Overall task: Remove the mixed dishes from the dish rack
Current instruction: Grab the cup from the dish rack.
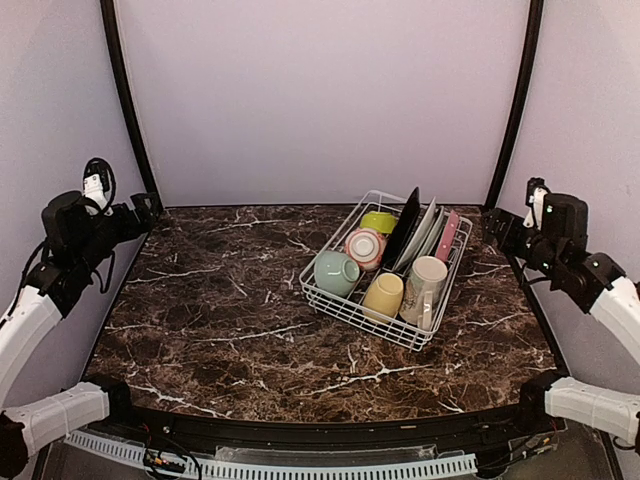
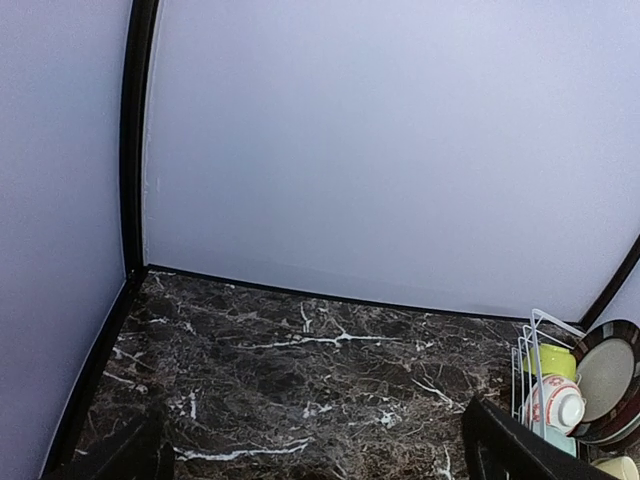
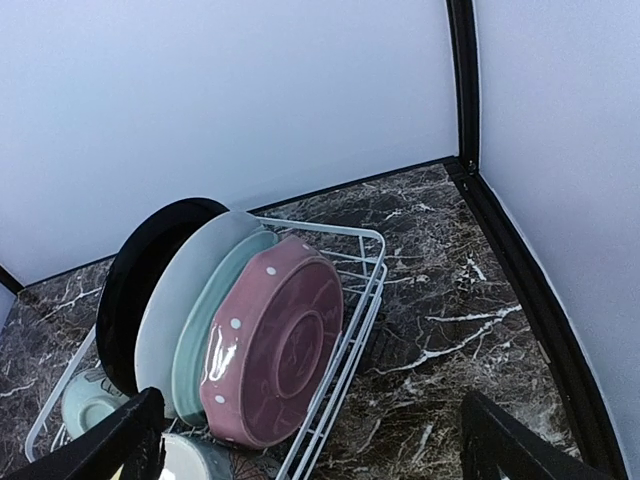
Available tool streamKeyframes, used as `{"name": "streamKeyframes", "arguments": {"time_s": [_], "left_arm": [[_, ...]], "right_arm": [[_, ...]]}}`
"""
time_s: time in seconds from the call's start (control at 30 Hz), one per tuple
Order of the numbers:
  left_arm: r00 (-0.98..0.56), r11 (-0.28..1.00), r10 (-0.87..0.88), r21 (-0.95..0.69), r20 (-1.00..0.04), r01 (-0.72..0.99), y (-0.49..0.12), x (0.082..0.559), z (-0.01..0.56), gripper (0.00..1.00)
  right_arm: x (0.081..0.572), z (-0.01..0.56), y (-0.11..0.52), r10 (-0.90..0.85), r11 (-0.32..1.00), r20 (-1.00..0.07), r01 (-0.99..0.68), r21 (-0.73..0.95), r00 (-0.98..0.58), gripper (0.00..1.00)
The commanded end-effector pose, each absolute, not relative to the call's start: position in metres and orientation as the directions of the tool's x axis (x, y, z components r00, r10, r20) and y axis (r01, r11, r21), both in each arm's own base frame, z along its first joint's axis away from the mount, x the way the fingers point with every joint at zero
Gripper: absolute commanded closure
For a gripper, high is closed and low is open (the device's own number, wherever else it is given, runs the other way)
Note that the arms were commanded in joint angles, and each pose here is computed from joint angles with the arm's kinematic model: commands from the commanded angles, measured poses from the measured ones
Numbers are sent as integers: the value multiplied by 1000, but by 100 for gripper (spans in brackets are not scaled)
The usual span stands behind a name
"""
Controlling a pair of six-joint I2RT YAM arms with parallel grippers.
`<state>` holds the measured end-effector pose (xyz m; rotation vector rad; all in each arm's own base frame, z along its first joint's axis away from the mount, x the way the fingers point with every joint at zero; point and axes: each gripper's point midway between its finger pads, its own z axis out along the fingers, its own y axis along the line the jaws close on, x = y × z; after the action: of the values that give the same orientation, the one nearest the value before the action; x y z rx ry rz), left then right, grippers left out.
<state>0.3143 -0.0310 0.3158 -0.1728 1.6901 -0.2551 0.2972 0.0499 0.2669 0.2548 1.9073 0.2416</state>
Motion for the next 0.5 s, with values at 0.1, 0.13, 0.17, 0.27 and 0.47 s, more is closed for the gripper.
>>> {"name": "streamKeyframes", "arguments": {"time_s": [0.1,0.13,0.17,0.27,0.47], "left_arm": [[-185,955,-212,-244,-960,170,-63,339,342,1],[-190,953,-210,-244,-959,182,-65,341,344,1],[-196,951,-207,-244,-959,191,-68,343,346,1],[-212,944,-201,-246,-956,218,-75,348,348,1],[-260,928,-191,-261,-946,266,-87,356,343,1]], "right_arm": [[320,282,67,202,978,-877,49,201,-436,1],[323,282,69,195,980,-873,48,195,-448,1],[325,281,72,189,981,-868,43,191,-460,1],[329,278,82,164,982,-859,-1,188,-484,1],[326,274,113,70,966,-842,-174,191,-535,1]]}}
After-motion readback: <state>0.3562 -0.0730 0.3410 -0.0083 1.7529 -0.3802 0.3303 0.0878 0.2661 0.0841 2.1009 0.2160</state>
